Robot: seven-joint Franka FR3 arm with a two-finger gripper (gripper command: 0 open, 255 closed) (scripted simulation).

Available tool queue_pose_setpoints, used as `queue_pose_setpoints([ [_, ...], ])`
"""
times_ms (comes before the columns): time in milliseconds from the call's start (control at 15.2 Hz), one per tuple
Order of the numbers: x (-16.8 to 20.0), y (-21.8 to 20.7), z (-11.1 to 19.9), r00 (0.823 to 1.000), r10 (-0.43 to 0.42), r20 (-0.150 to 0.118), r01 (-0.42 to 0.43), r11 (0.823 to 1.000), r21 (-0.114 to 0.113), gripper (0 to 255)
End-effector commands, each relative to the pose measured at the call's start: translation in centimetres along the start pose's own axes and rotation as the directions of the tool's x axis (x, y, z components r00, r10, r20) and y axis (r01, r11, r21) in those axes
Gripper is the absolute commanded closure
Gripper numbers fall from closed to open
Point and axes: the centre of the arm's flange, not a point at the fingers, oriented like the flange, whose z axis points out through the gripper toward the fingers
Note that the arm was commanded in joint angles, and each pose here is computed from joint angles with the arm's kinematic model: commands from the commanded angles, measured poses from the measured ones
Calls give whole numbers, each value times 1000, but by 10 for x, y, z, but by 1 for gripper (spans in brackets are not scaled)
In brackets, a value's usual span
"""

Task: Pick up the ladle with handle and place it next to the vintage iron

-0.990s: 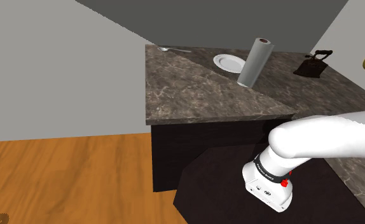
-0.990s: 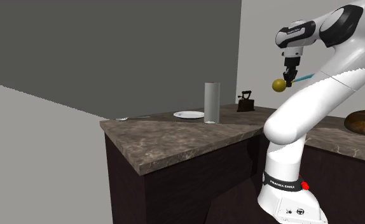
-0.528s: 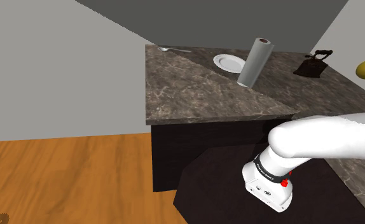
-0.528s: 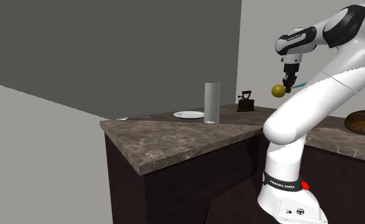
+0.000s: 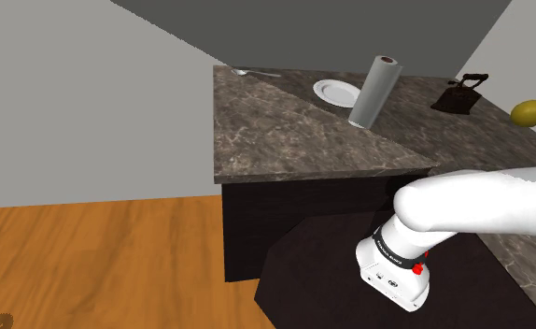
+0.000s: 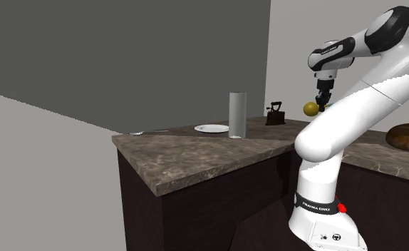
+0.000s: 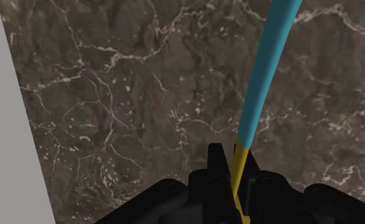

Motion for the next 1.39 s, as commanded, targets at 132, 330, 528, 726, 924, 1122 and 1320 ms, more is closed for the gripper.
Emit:
queue_pose_setpoints([
  [132,-2,-4,21,1000,0,0,0,1000,0,255],
  [330,-4,-6,37,1000,0,0,0,1000,0,255],
  [528,-5,-9,52,1000,0,0,0,1000,0,255],
  [726,-6,-11,68,1000,0,0,0,1000,0,255],
  [924,-8,-14,83,1000,0,0,0,1000,0,255],
  [1122,-8,-15,92,1000,0,0,0,1000,0,255],
  [1320,-8,-15,92,1000,0,0,0,1000,0,255],
])
